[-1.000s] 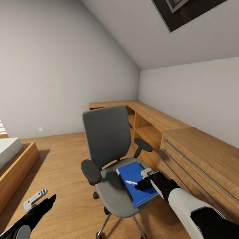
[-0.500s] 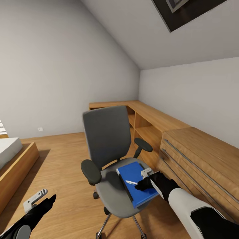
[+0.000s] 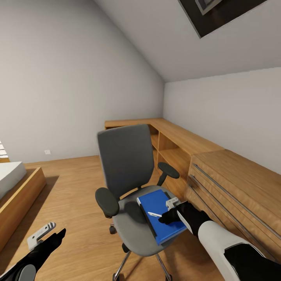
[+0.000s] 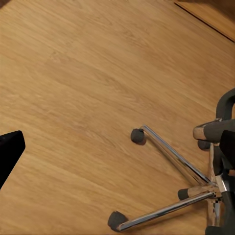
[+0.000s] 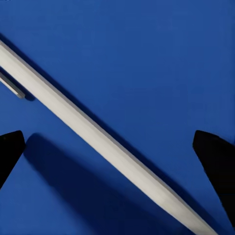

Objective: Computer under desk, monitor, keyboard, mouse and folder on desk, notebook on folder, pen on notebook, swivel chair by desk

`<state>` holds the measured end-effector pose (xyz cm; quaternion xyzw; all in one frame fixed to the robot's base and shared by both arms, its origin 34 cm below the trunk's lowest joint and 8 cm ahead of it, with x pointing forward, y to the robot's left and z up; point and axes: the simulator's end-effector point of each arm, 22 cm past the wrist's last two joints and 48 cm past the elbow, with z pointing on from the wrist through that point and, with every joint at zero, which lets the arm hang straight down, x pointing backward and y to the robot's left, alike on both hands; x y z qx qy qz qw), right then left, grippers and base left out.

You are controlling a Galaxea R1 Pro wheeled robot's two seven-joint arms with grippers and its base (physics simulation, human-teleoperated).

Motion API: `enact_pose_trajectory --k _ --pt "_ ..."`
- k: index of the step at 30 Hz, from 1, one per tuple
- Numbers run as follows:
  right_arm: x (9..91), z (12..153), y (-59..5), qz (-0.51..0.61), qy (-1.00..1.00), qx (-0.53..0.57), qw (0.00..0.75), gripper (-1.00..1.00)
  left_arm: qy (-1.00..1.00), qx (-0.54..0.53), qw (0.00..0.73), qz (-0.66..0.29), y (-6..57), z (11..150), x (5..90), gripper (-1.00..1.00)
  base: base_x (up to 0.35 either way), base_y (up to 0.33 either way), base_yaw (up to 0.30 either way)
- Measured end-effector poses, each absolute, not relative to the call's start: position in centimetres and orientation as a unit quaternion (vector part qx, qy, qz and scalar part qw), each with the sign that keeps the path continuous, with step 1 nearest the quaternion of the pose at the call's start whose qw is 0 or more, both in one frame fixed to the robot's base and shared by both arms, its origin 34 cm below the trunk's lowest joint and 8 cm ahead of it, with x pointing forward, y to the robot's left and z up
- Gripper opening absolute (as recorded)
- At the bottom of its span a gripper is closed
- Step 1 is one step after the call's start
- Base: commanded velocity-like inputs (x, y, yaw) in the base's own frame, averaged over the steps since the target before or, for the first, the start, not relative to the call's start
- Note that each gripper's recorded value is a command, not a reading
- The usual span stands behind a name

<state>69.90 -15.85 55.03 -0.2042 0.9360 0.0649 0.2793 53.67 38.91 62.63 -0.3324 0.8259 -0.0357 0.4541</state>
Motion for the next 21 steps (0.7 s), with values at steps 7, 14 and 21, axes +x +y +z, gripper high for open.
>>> enact_pose_trajectory --k 7,14,21 --pt "70.06 55.13 -16.05 0.057 0.934 -0.211 0.281 -1.00 0.826 -0.332 0.454 -0.036 38.90 62.62 53.67 1.00 0.000 0.000 0.000" --pt "69.90 55.12 -15.66 0.070 0.936 -0.202 0.279 -1.00 0.826 -0.332 0.453 -0.036 38.88 62.60 53.66 1.00 0.000 0.000 0.000" --pt "69.90 55.12 -15.64 0.070 0.936 -0.202 0.280 -1.00 0.826 -0.332 0.453 -0.036 38.88 62.61 53.66 1.00 0.000 0.000 0.000"
